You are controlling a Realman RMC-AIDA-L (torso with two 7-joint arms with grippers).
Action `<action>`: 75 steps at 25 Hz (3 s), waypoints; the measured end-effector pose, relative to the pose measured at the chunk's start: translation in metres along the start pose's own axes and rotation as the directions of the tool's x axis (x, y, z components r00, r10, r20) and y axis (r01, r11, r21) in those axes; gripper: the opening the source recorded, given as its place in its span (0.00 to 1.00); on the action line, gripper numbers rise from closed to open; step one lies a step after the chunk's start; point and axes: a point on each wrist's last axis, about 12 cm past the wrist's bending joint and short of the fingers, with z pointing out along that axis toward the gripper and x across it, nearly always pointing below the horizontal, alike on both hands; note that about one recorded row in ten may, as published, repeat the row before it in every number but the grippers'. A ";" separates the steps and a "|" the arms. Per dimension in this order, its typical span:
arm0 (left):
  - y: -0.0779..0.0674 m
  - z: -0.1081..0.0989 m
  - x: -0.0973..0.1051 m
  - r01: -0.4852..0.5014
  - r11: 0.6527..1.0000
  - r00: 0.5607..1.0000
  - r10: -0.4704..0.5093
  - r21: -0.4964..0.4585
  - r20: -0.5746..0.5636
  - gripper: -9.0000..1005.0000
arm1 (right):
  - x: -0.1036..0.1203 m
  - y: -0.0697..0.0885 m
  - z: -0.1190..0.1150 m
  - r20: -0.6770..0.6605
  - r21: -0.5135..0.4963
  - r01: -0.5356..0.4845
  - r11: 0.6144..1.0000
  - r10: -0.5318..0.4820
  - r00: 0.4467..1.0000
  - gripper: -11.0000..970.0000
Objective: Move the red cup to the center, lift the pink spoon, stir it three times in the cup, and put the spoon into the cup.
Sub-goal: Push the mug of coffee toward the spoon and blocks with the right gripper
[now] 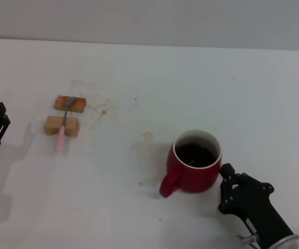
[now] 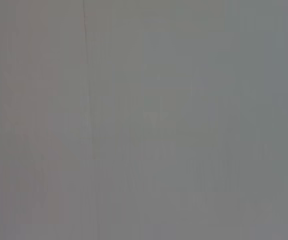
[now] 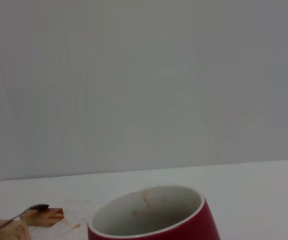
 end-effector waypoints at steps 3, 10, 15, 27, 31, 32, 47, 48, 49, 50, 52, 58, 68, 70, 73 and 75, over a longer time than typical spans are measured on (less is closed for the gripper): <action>0.000 0.000 0.000 -0.001 1.000 1.000 0.001 0.000 -0.001 0.85 | -0.001 0.000 0.001 0.002 -0.001 0.003 1.000 -0.003 1.000 0.01; 0.001 -0.001 0.000 0.000 1.000 1.000 0.000 -0.002 0.000 0.85 | 0.006 0.001 -0.015 -0.016 0.033 -0.017 0.999 0.018 1.000 0.01; 0.000 0.000 0.000 0.000 1.000 1.000 0.000 -0.001 0.002 0.85 | 0.008 0.006 -0.022 -0.016 0.027 -0.030 0.999 0.030 0.999 0.01; 0.001 -0.001 -0.001 0.001 1.000 1.000 -0.001 -0.003 0.007 0.85 | 0.001 0.010 -0.006 0.002 -0.040 -0.011 0.999 0.011 1.000 0.01; 0.000 -0.001 0.000 0.002 1.000 1.000 -0.002 -0.001 0.006 0.85 | 0.000 0.010 -0.002 -0.004 -0.052 -0.002 0.999 0.002 1.000 0.01; 0.000 -0.001 0.000 0.002 1.000 1.000 -0.002 -0.001 0.006 0.85 | 0.000 0.010 -0.001 -0.006 -0.054 0.000 0.999 0.000 1.000 0.01; -0.002 -0.001 0.000 0.003 1.000 1.000 -0.003 0.010 0.005 0.85 | -0.007 -0.002 0.025 -0.003 -0.049 0.042 0.998 -0.042 0.999 0.01; -0.002 -0.001 0.000 0.002 1.000 1.000 -0.002 0.010 0.004 0.85 | -0.008 -0.003 0.027 -0.002 -0.049 0.046 0.998 -0.046 0.999 0.01; -0.002 -0.001 0.000 0.002 1.000 1.000 -0.002 0.010 0.003 0.85 | -0.009 -0.004 0.030 0.001 -0.049 0.053 0.997 -0.053 0.999 0.01; -0.002 -0.001 0.000 0.002 1.000 1.000 -0.002 0.010 0.003 0.85 | -0.010 -0.005 0.032 0.002 -0.053 0.058 0.997 -0.058 0.998 0.01; -0.002 -0.002 0.000 0.001 1.000 1.000 -0.001 0.009 0.002 0.85 | -0.012 -0.006 0.037 0.008 -0.058 0.069 0.996 -0.068 0.998 0.01; -0.001 -0.003 0.001 0.001 1.000 1.000 -0.001 0.008 0.000 0.85 | -0.018 -0.007 0.051 0.013 -0.072 0.086 0.994 -0.085 0.996 0.01; -0.001 -0.003 0.001 0.002 1.000 1.000 -0.002 0.005 -0.003 0.84 | -0.020 -0.010 0.060 0.000 -0.069 0.095 0.993 -0.095 0.995 0.01; -0.001 -0.003 0.001 0.002 1.000 1.000 -0.002 0.005 -0.003 0.84 | -0.018 -0.010 0.057 -0.002 -0.061 0.089 0.994 -0.089 0.996 0.01; -0.001 -0.002 0.001 0.002 1.000 1.000 -0.002 0.005 -0.003 0.84 | -0.012 -0.006 0.046 -0.015 -0.063 0.071 0.995 -0.073 0.997 0.01; -0.002 -0.002 0.001 0.003 1.000 1.000 -0.003 0.005 -0.003 0.84 | -0.008 -0.003 0.038 -0.026 -0.066 0.059 0.996 -0.061 0.998 0.01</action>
